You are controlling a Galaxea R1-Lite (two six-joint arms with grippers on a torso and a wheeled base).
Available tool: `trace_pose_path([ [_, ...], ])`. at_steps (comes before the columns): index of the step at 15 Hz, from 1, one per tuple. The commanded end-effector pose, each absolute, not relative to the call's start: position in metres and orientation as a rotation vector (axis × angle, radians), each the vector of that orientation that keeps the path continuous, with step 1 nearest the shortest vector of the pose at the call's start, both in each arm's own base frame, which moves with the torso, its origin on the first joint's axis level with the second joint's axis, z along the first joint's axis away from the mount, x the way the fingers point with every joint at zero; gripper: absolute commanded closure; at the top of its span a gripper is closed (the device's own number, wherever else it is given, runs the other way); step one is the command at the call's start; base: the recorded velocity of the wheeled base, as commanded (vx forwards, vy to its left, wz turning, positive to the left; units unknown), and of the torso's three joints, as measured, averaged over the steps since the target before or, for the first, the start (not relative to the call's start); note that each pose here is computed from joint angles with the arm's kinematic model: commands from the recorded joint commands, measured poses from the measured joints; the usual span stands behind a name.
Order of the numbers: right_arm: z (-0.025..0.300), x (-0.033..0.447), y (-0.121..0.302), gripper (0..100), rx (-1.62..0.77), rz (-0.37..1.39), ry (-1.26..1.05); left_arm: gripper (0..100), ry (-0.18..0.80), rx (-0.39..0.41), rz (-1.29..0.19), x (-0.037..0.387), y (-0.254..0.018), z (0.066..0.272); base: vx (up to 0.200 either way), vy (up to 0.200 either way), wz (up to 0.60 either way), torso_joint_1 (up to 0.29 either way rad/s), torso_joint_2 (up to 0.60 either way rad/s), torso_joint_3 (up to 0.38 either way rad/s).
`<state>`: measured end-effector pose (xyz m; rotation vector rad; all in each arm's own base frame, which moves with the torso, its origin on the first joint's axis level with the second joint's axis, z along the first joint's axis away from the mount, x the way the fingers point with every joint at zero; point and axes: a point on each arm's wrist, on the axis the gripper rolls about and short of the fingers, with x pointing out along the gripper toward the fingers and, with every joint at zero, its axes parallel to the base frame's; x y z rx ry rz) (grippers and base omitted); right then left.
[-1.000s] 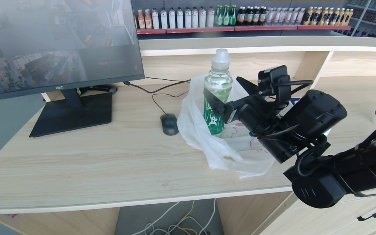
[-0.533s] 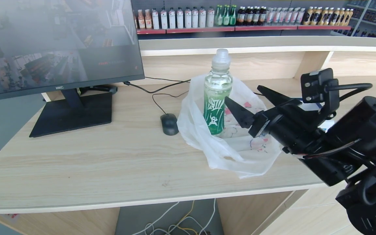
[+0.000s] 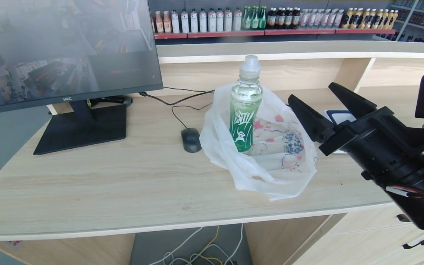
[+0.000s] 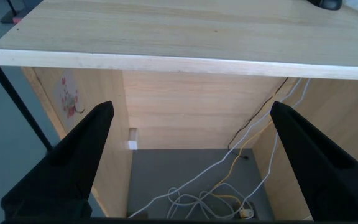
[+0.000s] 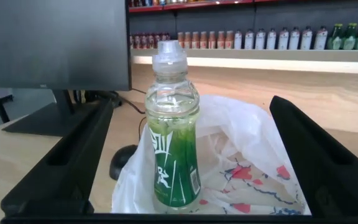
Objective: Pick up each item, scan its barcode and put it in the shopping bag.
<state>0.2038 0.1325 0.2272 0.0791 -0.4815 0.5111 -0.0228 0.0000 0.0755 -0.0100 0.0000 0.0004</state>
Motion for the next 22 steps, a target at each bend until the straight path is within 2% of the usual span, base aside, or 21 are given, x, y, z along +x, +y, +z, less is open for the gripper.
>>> trace_pose_path([
  [1,0.232,0.210,0.132,0,0.082,0.492,-0.500,0,0.000,-0.011,0.000,-0.023,0.000,0.075,-0.200,0.000,0.00,0.002,0.00,0.002],
  [5,0.228,0.215,0.134,0,0.078,0.494,-0.484,0,0.000,-0.012,0.000,-0.023,0.000,0.075,-0.200,0.000,0.00,0.009,0.00,0.002],
  [11,0.222,0.219,0.137,0,0.070,0.495,-0.464,0,0.000,-0.009,0.000,-0.023,0.000,0.075,0.000,0.000,0.00,0.000,0.00,0.000],
  [22,0.217,0.218,0.136,0,0.062,0.495,-0.443,0,0.000,-0.015,0.002,-0.023,0.000,0.075,0.000,-0.200,0.00,0.003,0.00,0.003],
])
